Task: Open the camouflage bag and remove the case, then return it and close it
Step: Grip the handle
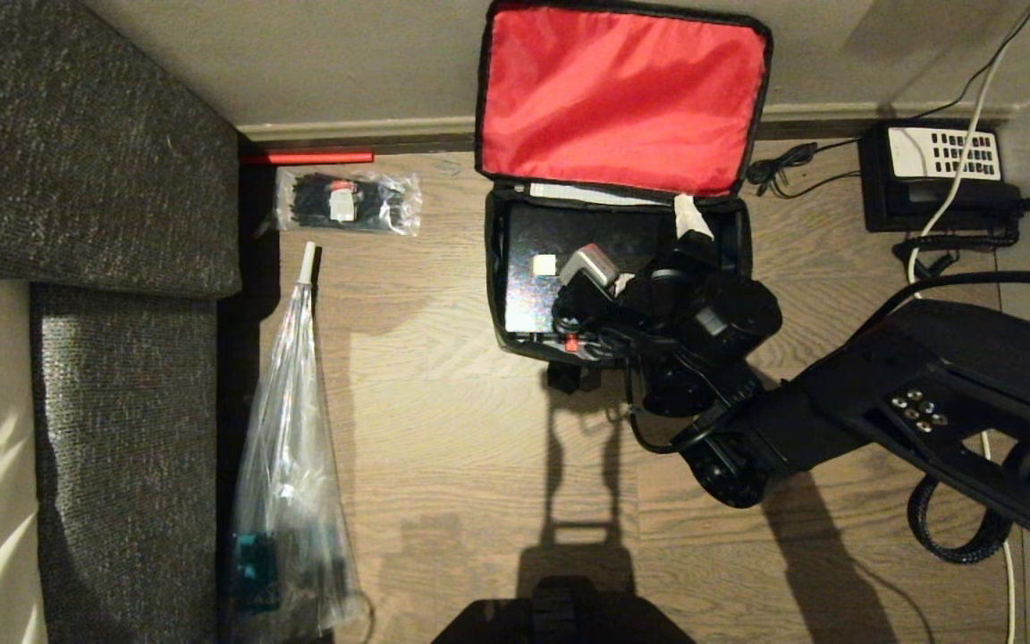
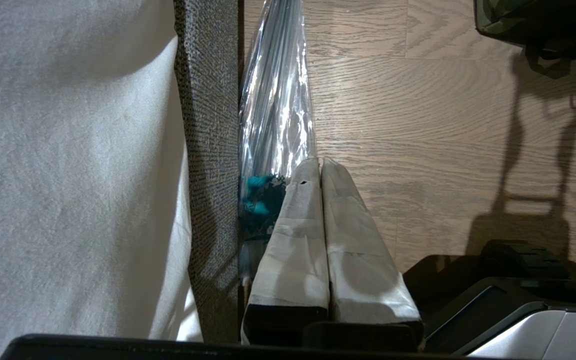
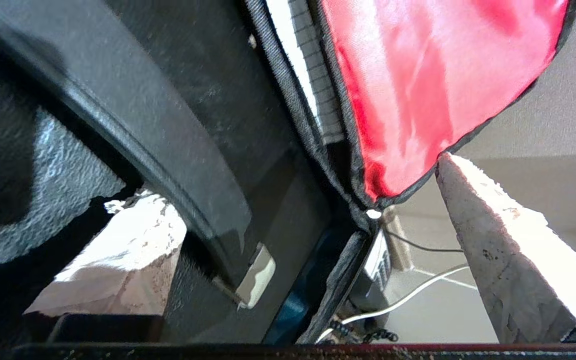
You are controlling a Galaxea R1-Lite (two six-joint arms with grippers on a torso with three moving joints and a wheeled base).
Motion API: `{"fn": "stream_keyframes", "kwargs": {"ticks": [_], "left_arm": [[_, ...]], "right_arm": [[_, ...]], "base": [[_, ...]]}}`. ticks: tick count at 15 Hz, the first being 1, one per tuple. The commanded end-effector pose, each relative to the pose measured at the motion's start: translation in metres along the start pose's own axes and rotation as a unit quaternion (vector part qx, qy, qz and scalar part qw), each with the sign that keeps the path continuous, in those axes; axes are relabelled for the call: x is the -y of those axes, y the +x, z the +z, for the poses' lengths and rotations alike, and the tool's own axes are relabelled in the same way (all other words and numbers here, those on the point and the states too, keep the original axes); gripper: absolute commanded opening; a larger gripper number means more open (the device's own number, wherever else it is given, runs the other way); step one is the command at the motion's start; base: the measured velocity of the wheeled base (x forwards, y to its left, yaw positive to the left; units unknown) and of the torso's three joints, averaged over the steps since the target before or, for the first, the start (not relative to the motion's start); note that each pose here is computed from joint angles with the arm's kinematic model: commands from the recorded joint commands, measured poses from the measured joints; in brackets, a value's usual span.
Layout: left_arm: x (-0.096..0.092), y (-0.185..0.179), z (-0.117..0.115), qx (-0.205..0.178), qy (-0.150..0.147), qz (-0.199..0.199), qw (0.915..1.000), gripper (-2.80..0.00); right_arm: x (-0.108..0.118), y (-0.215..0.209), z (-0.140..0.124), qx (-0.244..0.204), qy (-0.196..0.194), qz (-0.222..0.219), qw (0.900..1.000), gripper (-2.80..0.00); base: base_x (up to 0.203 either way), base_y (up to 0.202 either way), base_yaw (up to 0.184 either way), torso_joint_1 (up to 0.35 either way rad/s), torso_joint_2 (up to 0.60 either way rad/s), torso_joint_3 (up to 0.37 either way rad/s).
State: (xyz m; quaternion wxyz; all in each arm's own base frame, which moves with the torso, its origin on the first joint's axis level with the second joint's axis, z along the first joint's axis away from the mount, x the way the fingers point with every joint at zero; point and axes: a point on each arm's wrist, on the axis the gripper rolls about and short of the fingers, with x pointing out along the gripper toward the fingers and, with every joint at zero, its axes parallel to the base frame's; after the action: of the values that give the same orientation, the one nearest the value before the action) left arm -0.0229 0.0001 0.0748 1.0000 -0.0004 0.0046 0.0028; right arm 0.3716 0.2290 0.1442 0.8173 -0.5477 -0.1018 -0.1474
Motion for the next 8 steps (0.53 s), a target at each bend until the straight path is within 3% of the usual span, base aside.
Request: {"fn": "stream_keyframes", "kwargs": {"ticks": [1, 8], "left_arm": [[0.000, 0.000, 0.000, 0.000, 0.000, 0.000, 1.0000, -2.80], [0.000, 0.000, 0.000, 0.001, 0.000, 0.001, 1.0000, -2.80]], "right_arm": [[-0.006, 0.010, -0.002, -0.009, -0.001, -0.013, 1.000, 0.00], [-0.028, 0.017, -0.014, -0.016, -0.016, -0.004, 1.000, 0.00]], "base": [[0.000, 0.000, 0.000, 0.000, 0.00, 0.000], [0.000, 0.000, 0.000, 0.000, 0.00, 0.005]]}}
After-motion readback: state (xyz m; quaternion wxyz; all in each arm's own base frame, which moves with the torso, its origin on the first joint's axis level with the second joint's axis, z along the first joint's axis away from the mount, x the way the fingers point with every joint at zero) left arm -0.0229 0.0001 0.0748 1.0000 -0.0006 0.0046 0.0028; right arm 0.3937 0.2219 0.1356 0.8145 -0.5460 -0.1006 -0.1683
